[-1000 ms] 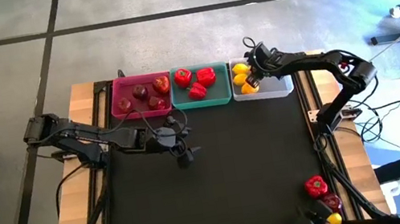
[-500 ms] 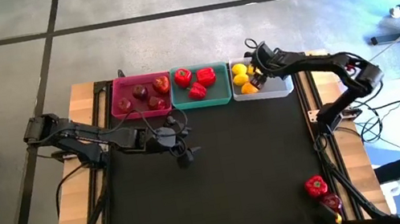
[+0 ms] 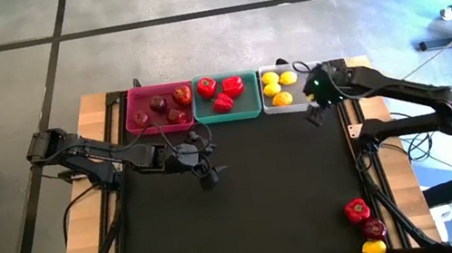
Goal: Sort produce into baskets
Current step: Put the red bell pepper into the green bin
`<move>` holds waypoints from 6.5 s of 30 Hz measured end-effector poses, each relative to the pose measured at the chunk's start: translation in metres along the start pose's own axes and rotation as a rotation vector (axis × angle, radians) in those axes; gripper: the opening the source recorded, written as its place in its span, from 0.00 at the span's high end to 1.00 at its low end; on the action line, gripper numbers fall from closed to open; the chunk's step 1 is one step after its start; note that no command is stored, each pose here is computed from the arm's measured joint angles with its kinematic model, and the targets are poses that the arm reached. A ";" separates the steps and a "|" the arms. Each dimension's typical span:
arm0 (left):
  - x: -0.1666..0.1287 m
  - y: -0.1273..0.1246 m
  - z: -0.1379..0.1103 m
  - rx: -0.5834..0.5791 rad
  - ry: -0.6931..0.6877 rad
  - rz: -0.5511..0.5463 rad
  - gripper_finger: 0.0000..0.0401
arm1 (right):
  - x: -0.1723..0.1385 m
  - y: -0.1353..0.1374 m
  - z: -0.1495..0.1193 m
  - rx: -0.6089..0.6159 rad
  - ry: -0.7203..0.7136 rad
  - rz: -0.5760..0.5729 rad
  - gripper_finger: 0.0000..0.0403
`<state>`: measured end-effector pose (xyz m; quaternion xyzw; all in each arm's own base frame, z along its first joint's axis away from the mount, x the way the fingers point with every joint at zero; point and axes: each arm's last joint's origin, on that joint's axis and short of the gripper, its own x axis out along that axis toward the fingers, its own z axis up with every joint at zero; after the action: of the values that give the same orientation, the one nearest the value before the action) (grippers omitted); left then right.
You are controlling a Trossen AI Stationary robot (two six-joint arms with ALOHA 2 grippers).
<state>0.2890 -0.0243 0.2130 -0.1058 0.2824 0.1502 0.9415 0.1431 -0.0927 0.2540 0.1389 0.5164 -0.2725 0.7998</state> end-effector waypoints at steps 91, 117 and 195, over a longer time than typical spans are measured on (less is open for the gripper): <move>-0.001 -0.003 -0.001 0.012 0.002 -0.010 0.05 | -0.046 0.194 -0.161 0.124 0.775 0.218 0.98; -0.001 -0.003 -0.001 0.008 0.002 -0.009 0.05 | -0.034 0.193 -0.141 -0.022 0.333 0.237 1.00; -0.003 -0.009 0.005 -0.027 -0.072 -0.050 0.05 | 0.037 0.237 -0.057 -0.254 -0.422 0.115 0.57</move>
<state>0.2928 -0.0319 0.2199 -0.1199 0.2434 0.1341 0.9531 0.2501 0.1178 0.1820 0.0061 0.3593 -0.1825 0.9152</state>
